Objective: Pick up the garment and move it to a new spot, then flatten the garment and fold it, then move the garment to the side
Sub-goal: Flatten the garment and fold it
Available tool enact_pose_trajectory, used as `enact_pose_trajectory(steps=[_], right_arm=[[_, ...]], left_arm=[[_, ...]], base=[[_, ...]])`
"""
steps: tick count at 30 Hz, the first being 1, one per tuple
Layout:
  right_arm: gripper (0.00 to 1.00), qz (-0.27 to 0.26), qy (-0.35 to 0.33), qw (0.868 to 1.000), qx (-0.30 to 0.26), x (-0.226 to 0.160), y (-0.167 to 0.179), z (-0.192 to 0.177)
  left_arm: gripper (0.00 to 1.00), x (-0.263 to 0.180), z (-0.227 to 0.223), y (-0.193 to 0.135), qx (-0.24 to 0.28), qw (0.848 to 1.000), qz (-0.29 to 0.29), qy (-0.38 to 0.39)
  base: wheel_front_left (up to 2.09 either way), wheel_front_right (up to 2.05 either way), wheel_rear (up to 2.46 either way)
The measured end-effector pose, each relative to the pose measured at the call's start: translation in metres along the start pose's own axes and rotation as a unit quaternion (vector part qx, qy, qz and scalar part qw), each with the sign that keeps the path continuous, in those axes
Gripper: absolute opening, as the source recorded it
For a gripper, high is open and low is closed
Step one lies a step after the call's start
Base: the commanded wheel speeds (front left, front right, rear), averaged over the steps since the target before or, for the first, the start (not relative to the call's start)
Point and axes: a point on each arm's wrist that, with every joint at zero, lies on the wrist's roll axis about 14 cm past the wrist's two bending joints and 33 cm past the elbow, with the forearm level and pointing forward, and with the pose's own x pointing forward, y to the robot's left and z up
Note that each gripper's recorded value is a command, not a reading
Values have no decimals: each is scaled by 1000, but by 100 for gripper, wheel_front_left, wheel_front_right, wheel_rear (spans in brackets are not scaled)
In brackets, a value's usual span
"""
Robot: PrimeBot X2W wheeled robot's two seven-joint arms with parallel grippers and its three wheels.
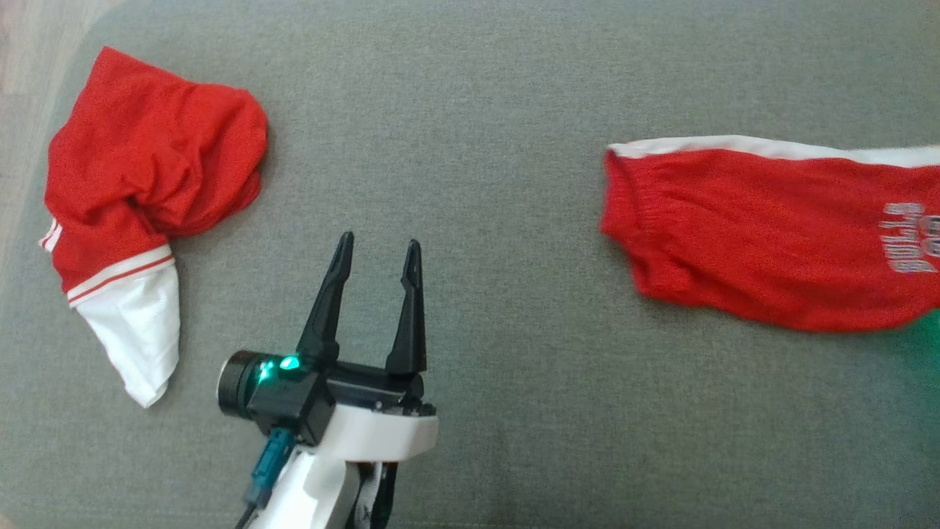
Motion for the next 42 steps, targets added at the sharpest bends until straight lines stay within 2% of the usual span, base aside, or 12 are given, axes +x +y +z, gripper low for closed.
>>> enact_pose_trajectory(steps=[3, 8, 10, 14, 20, 21, 22, 23, 25, 32, 36, 42], right_arm=[[0, -6, -14, 1000, -20, -2, -12, 8], [0, 44, -57, 996, -51, 5, 21, 30], [0, 74, -81, 992, -62, 7, 44, 45], [0, 167, -131, 974, -79, 2, 118, 71], [0, 277, -124, 949, -80, -25, 208, 53], [13, 290, -115, 947, -79, -31, 219, 42], [69, 301, -106, 945, -70, -37, 229, 31], [100, 309, -96, 945, -55, -44, 238, 20], [100, 321, -81, 943, -35, -58, 252, -2], [100, 287, -145, 947, -15, -79, 233, 14], [100, 241, -214, 947, -19, -107, 198, 41], [100, 163, -219, 962, -22, -154, 138, 16]], left_arm=[[100, -4, 0, 9, 6, 1000, 19, 0], [100, -10, -1, 22, 15, 999, 38, 3], [100, -13, -2, 24, 16, 999, 41, 5], [100, -18, 0, 26, 18, 999, 44, 3], [100, -24, 8, 32, 18, 998, 56, -5], [100, -25, 9, 34, 17, 998, 59, -6], [100, -26, 10, 35, 18, 998, 60, -7], [100, -27, 11, 35, 18, 998, 62, -8], [100, -28, 12, 35, 19, 998, 64, -10], [100, -38, 9, 31, 12, 998, 62, -5], [100, -52, 3, 30, 5, 998, 65, 6], [100, -78, -2, 30, 0, 998, 68, 13]], base=[[0, 0, 0], [0, 0, 0], [0, 0, 0], [0, 0, 0], [0, 0, 0], [0, 0, 0], [0, 0, 0], [0, 0, 0], [0, 0, 0], [0, 0, 0], [0, 0, 0], [0, 0, 0]])
